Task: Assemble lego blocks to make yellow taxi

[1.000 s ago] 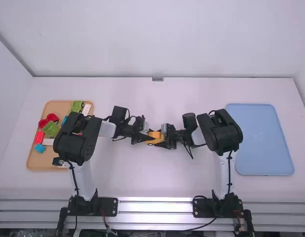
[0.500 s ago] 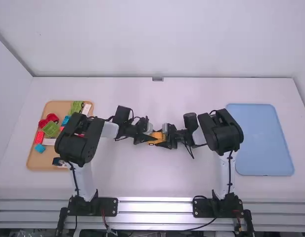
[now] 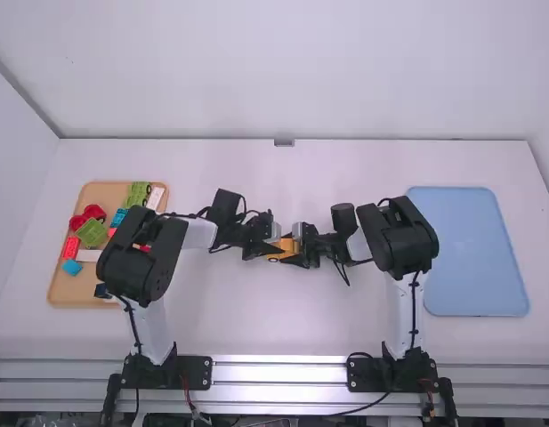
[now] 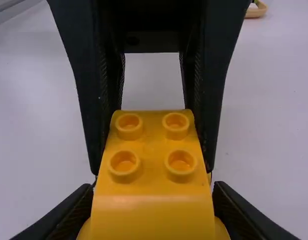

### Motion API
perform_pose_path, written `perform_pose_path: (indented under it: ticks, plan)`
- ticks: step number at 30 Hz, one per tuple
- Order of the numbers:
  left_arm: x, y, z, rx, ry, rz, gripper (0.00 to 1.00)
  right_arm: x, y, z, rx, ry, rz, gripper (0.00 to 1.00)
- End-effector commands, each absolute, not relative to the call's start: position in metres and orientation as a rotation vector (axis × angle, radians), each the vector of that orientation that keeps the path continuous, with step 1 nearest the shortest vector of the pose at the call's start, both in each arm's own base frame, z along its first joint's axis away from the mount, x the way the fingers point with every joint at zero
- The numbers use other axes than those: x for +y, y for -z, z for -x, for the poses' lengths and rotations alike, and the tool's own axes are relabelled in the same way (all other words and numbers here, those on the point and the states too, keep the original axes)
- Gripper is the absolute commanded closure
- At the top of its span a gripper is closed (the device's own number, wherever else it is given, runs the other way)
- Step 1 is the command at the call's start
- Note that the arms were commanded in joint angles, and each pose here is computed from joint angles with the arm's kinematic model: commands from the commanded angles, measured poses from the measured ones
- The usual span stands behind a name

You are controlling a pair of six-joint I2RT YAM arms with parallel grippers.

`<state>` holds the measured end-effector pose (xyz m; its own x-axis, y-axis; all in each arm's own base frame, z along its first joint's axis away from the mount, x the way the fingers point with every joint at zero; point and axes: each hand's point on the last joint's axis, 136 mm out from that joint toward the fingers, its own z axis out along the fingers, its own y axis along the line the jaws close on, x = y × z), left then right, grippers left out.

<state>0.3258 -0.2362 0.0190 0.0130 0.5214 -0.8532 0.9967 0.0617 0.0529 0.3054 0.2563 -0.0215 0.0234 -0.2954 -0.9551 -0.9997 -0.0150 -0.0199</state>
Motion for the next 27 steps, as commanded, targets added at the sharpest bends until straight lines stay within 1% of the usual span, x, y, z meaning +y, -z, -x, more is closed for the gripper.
perform_pose_path:
  ticks: [1,2,3,4,5,7,8,9,10,12,13,14,16,17,19,20,21,23,24,27]
  plan:
    - [-0.218,0.037,-0.316,1.845,0.662,-1.624,0.98,0.26,0.031,-0.304,1.436,-1.019,1.465,0.48]
    - [-0.219,0.037,-0.316,1.84,0.666,-1.623,0.95,0.26,0.032,-0.305,1.439,-1.016,1.463,0.48]
    - [-0.221,0.035,-0.316,1.828,0.683,-1.62,0.82,0.259,0.032,-0.306,1.44,-1.016,1.461,0.48]
    - [-0.223,0.031,-0.316,1.808,0.703,-1.616,0.73,0.258,0.031,-0.306,1.441,-1.015,1.459,0.48]
    - [-0.225,0.029,-0.316,1.793,0.719,-1.611,0.67,0.257,0.031,-0.307,1.442,-1.015,1.457,0.48]
    - [-0.227,0.018,-0.322,1.754,0.756,-1.585,0.68,0.255,0.031,-0.308,1.453,-1.016,1.447,0.48]
    - [-0.229,0.009,-0.324,1.723,0.79,-1.568,0.59,0.255,0.032,-0.309,1.457,-1.015,1.443,0.48]
    - [-0.229,0.007,-0.324,1.714,0.798,-1.563,0.58,0.254,0.032,-0.309,1.458,-1.016,1.442,0.48]
    - [-0.229,0.0,-0.326,1.692,0.812,-1.548,0.53,0.254,0.032,-0.309,1.457,-1.015,1.442,0.48]
    - [-0.226,-0.017,-0.33,1.629,0.856,-1.506,0.52,0.251,0.032,-0.311,1.468,-1.012,1.435,0.47]
    - [-0.224,-0.022,-0.332,1.609,0.867,-1.491,0.47,0.25,0.033,-0.311,1.473,-1.013,1.433,0.47]
    - [-0.22,-0.03,-0.336,1.585,0.873,-1.469,0.39,0.25,0.033,-0.311,1.476,-1.013,1.432,0.46]
    - [-0.214,-0.037,-0.341,1.561,0.875,-1.443,0.39,0.25,0.033,-0.311,1.478,-1.015,1.432,0.46]
    - [-0.203,-0.053,-0.348,1.51,0.877,-1.4,0.39,0.25,0.033,-0.31,1.477,-1.016,1.433,0.46]
    - [-0.19,-0.077,-0.353,1.427,0.898,-1.353,0.43,0.251,0.033,-0.31,1.476,-1.017,1.435,0.46]
    - [-0.187,-0.081,-0.353,1.414,0.902,-1.344,0.43,0.251,0.033,-0.31,1.476,-1.017,1.435,0.46]
    - [-0.175,-0.098,-0.356,1.359,0.913,-1.309,0.43,0.251,0.033,-0.31,1.475,-1.016,1.435,0.45]
    - [-0.162,-0.109,-0.358,1.328,0.909,-1.279,0.01,0.251,0.032,-0.311,1.467,-1.013,1.433,0.45]
    - [-0.149,-0.117,-0.362,1.331,0.886,-1.252,0.01,0.249,0.03,-0.314,1.464,-1.006,1.424,0.45]
    - [-0.134,-0.114,-0.371,1.413,0.833,-1.214,0.01,0.247,0.02,-0.323,1.502,-1.021,1.366,0.45]
